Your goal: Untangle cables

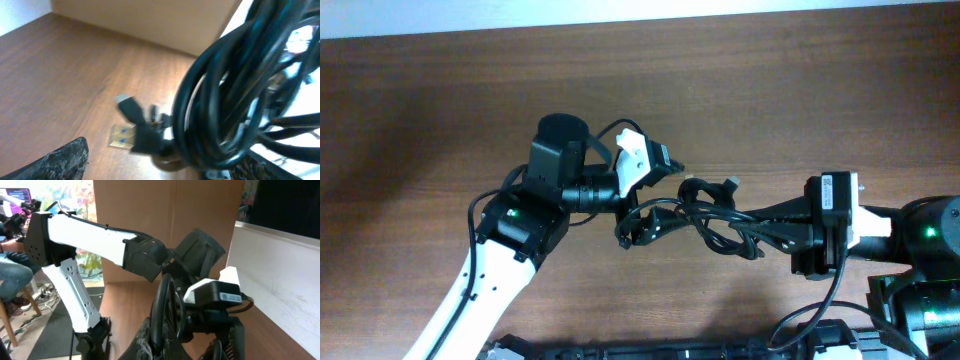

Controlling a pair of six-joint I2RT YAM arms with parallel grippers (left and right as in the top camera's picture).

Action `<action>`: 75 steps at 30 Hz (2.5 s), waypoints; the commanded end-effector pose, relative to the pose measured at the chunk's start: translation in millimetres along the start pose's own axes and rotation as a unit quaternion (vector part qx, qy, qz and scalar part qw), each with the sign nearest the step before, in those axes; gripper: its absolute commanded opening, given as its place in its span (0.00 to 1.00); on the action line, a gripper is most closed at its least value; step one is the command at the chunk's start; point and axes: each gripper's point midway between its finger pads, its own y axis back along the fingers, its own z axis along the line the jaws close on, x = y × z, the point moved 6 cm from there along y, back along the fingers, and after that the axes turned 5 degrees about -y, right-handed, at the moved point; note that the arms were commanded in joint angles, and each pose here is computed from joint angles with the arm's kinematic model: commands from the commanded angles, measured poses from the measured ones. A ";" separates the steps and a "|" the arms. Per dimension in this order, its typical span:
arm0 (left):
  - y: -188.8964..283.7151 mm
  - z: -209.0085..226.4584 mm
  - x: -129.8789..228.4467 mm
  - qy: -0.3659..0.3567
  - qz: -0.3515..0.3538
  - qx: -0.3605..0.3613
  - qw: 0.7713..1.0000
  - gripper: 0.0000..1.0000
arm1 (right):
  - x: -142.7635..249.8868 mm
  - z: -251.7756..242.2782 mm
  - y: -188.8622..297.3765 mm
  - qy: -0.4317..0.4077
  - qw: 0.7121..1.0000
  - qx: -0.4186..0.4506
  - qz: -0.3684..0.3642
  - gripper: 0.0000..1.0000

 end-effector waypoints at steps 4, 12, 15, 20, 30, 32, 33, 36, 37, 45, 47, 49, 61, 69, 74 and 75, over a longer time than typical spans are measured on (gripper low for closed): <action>3.0 21.8 1.0 -0.024 0.020 -0.092 0.995 0.91 | -5.6 1.8 0.8 0.007 1.000 0.006 -0.003 0.04; 3.6 10.9 -21.3 -0.077 -0.034 -0.046 0.995 0.93 | -1.1 0.4 0.5 -0.013 1.000 0.001 0.002 0.04; 4.0 -4.5 -26.5 -0.088 -0.057 0.021 0.994 0.93 | 3.6 -11.3 -1.6 -0.033 0.999 0.001 0.006 0.04; 6.4 -20.5 -29.5 -0.094 -0.076 0.092 0.988 0.94 | 10.5 -26.1 -4.3 -0.059 0.998 0.001 0.011 0.04; 7.2 -24.3 -30.0 -0.094 -0.080 0.109 0.986 0.72 | 11.5 -28.3 -4.6 -0.063 0.998 0.001 0.012 0.04; 6.8 -22.8 -29.7 -0.094 -0.078 0.102 0.987 0.14 | 11.5 -28.3 -4.6 -0.063 0.998 0.001 0.012 0.04; 6.3 -20.6 -29.3 -0.092 -0.076 0.093 0.989 0.05 | 11.6 -28.3 -4.6 -0.063 0.998 0.001 0.012 0.04; 3.7 -1.4 -24.4 -0.051 -0.050 0.010 0.997 0.00 | 11.9 -28.6 -4.6 -0.065 0.998 0.002 0.012 0.04; 3.5 4.5 -22.9 -0.034 -0.043 -0.016 0.998 0.00 | 12.3 -29.6 -4.7 -0.066 0.998 0.004 0.012 0.04; 5.1 17.9 -4.4 0.018 0.005 -0.088 0.996 0.00 | 49.0 -84.4 5.1 -0.187 0.957 0.218 0.037 0.04; 6.2 15.9 -3.2 0.020 0.009 -0.087 0.996 0.00 | 59.7 -96.7 14.3 -0.205 0.933 0.293 0.050 0.04; 7.2 14.4 -3.7 0.020 0.009 -0.087 0.996 0.00 | 64.7 -103.9 20.8 -0.207 0.917 0.337 0.057 0.04; 7.8 -34.5 -11.8 -0.015 -0.024 0.079 0.997 0.00 | 50.3 -128.5 41.7 -0.008 0.887 0.451 0.099 0.04; -1.9 -38.7 0.6 0.011 0.017 0.060 0.998 0.00 | 17.4 -114.5 22.2 0.067 0.931 0.358 0.035 0.04; -2.5 -36.1 1.9 0.011 0.022 0.047 0.999 0.00 | 19.1 -100.1 11.1 0.063 0.957 0.280 0.033 0.04; -2.6 -34.5 2.5 0.011 0.025 0.040 0.999 0.00 | 21.3 -100.2 11.3 0.056 0.957 0.281 0.036 0.05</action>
